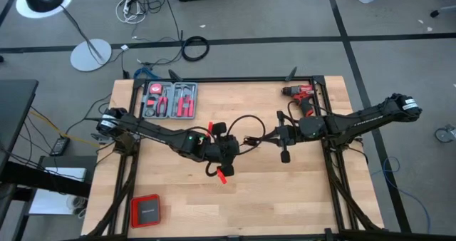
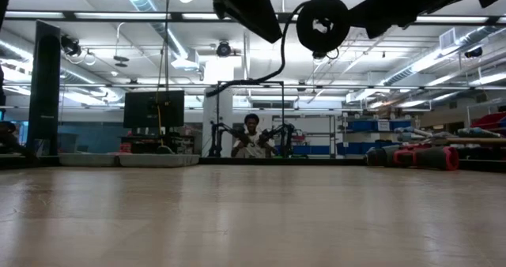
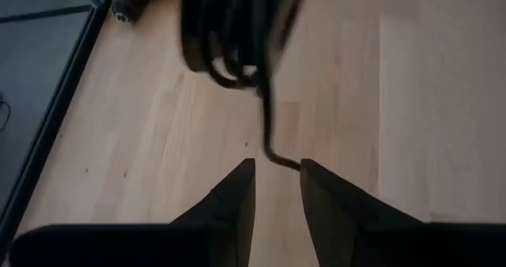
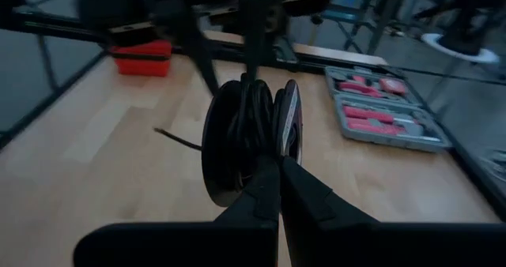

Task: Coil cords
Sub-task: Coil the black wire on the spool

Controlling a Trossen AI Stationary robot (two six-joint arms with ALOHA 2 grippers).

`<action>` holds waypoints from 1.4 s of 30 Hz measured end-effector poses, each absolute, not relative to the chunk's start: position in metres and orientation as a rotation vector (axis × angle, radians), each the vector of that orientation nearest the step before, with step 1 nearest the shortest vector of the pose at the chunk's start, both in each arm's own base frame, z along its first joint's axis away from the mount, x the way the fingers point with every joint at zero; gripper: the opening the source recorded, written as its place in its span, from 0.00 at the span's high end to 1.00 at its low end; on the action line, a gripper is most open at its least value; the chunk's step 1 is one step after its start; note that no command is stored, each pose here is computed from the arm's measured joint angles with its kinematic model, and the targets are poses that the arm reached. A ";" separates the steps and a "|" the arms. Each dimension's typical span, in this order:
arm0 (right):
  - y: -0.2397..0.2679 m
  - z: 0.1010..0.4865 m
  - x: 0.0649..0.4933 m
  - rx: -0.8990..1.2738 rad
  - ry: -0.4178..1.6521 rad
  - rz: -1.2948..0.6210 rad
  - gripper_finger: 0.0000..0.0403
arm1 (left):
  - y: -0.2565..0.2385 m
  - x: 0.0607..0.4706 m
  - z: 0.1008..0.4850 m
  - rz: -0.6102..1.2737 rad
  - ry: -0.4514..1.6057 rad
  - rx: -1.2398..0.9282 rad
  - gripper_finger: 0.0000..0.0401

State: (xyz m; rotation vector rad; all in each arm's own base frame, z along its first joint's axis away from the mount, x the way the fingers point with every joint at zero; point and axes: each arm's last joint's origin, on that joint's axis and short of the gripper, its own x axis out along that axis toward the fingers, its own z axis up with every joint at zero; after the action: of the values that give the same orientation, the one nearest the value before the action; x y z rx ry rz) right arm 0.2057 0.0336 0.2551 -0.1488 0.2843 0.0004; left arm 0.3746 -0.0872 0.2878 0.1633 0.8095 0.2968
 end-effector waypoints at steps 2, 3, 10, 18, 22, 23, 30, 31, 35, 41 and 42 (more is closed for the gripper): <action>0.033 0.255 0.206 -0.153 0.285 -0.025 1.00 | -0.087 0.374 0.287 0.303 0.812 0.152 0.74; 0.033 0.256 0.205 -0.155 0.283 -0.030 1.00 | -0.088 0.374 0.287 0.307 0.806 0.141 0.74; 0.033 0.255 0.205 -0.159 0.287 -0.029 1.00 | -0.099 0.367 0.251 0.318 0.817 0.077 0.74; 0.032 0.254 0.204 -0.163 0.300 -0.042 1.00 | -0.110 0.355 0.222 0.383 0.785 -0.033 0.74; 0.031 0.254 0.204 -0.171 0.301 -0.091 1.00 | -0.110 0.355 0.215 0.405 0.743 -0.108 0.74; 0.030 0.254 0.204 -0.174 0.302 -0.104 1.00 | -0.110 0.355 0.214 0.413 0.738 -0.126 0.74; 0.030 0.257 0.205 -0.168 0.272 -0.116 1.00 | -0.109 0.354 0.213 0.458 0.727 -0.155 0.74; 0.030 0.258 0.205 -0.167 0.266 -0.116 1.00 | -0.109 0.354 0.213 0.461 0.728 -0.152 0.74; 0.030 0.257 0.205 -0.167 0.269 -0.110 1.00 | -0.107 0.352 0.212 0.491 0.741 -0.127 0.74; 0.030 0.255 0.204 -0.174 0.299 -0.108 1.00 | -0.107 0.353 0.214 0.494 0.725 -0.131 0.74; 0.030 0.254 0.204 -0.175 0.303 -0.109 1.00 | -0.107 0.353 0.214 0.494 0.725 -0.131 0.74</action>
State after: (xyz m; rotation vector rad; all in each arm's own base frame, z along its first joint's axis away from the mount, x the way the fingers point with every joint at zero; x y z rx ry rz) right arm 0.2043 0.0300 0.2542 -0.1751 0.3035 -0.1089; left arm 0.3531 -0.1073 0.2140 -0.1305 0.7247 0.4935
